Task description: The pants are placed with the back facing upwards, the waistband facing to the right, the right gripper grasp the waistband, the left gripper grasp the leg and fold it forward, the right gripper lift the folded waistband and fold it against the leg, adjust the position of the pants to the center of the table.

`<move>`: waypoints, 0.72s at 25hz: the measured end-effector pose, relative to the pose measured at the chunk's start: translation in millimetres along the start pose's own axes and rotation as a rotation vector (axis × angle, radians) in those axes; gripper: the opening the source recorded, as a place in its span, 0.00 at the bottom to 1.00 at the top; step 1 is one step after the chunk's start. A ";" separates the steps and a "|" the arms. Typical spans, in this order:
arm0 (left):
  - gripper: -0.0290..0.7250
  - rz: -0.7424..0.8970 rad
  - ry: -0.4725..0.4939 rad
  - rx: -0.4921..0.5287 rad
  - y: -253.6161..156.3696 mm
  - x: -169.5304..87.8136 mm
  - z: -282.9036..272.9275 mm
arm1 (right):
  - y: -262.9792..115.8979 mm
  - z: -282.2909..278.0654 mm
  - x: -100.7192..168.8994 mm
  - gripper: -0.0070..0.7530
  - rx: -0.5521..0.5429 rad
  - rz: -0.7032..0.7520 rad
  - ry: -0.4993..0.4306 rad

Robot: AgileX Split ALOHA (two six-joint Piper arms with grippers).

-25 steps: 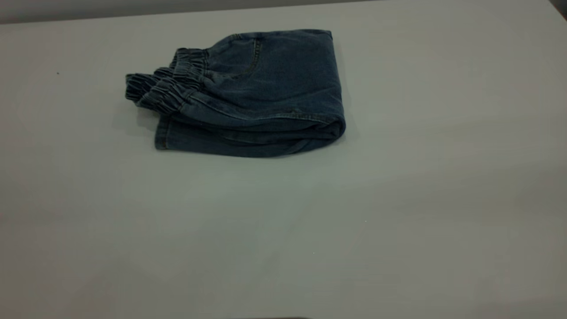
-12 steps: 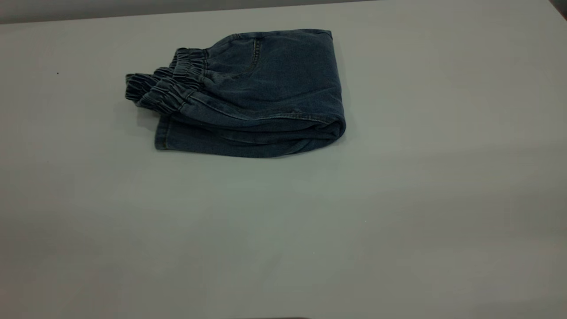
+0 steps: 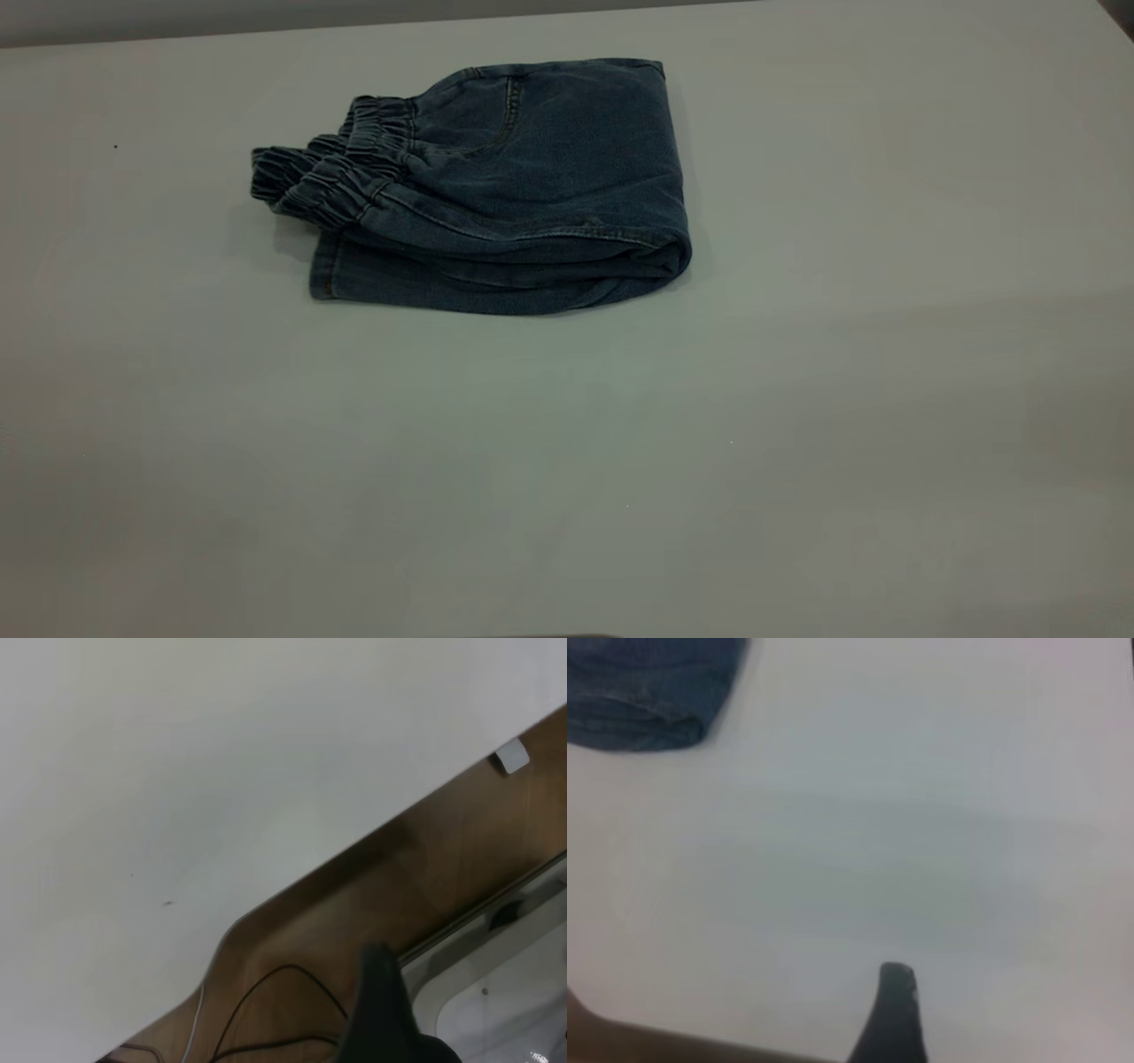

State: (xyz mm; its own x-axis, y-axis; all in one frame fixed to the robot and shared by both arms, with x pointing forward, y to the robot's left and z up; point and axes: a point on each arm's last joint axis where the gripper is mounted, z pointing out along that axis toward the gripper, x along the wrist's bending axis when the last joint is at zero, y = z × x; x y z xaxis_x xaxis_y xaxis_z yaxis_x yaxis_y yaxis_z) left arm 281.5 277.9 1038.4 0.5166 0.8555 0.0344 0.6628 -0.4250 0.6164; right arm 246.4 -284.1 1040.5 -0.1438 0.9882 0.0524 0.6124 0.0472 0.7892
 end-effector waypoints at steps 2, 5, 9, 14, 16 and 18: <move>0.65 -0.005 0.000 0.000 0.0 0.0 0.0 | -1.0 -1.4 0.2 0.74 -0.012 -0.002 -0.001; 0.65 -0.010 0.000 0.000 0.0 0.0 0.0 | -1.5 -2.1 0.4 0.74 -0.018 -0.003 -0.002; 0.65 -0.011 0.000 0.000 0.0 0.0 0.0 | -1.5 -2.1 0.4 0.74 -0.018 -0.003 -0.002; 0.65 -0.011 0.000 -0.001 -0.1 0.0 -0.2 | -1.5 -2.1 0.3 0.74 -0.018 -0.003 -0.003; 0.65 -0.018 0.007 -0.021 -1.7 0.1 -2.5 | -1.5 -2.1 0.3 0.74 -0.018 -0.002 -0.003; 0.65 -0.066 0.050 -0.057 -5.2 2.1 -7.2 | -1.6 -2.2 0.3 0.74 -0.019 -0.003 -0.003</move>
State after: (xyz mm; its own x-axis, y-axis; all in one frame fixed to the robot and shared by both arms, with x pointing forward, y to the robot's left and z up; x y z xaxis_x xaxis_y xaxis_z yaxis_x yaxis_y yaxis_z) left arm 275.2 284.0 1041.0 0.4443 0.8954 0.0301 0.6619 -0.3507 0.6625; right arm 243.6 -284.2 1040.6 -0.1432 0.9885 0.0486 0.5970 0.0471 0.8008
